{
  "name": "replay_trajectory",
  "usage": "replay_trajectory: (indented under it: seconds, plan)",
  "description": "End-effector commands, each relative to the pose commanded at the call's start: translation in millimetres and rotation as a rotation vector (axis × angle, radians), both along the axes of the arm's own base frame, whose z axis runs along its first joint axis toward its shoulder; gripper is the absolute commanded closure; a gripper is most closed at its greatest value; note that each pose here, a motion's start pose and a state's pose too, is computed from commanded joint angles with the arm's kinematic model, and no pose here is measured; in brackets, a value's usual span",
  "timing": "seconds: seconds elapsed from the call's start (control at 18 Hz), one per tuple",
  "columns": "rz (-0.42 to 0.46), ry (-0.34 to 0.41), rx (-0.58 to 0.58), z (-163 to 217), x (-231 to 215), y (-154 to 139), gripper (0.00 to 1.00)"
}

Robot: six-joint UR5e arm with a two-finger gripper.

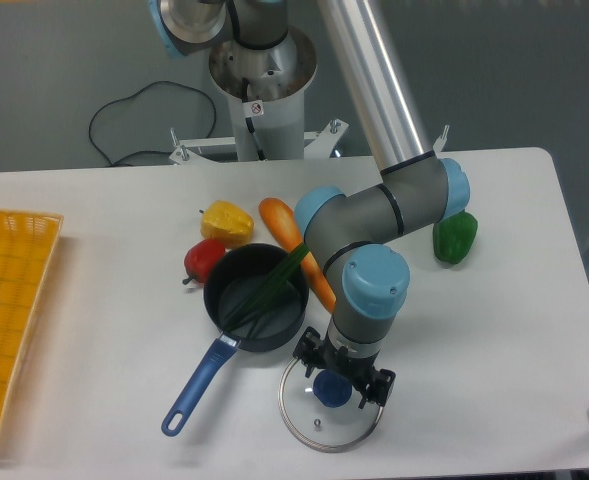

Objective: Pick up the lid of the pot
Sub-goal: 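Lower the open gripper down around the blue knob, then close the gripper on the blue knob of the lid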

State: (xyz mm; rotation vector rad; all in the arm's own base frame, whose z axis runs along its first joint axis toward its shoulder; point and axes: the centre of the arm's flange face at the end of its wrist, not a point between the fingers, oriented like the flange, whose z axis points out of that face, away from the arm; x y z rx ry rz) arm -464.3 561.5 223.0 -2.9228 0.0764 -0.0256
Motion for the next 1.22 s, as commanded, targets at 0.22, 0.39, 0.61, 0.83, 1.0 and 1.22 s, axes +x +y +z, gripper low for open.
replay_trajectory:
  seconds: [0.22, 0.39, 0.61, 0.83, 1.0, 1.22]
  plan:
    - [-0.010, 0.001, -0.005, -2, 1, -1, 0.00]
    - [-0.010, 0.003, -0.005, -1, 0, -1, 0.00]
    - [-0.016, 0.026, -0.043, -4, 4, 1, 0.00]
    - [-0.023, 0.038, -0.057, -5, 9, 5, 0.00]
    - [-0.021, 0.037, -0.057, -5, 10, 6, 0.00]
    - [-0.023, 0.034, -0.060, -8, 10, 7, 0.00]
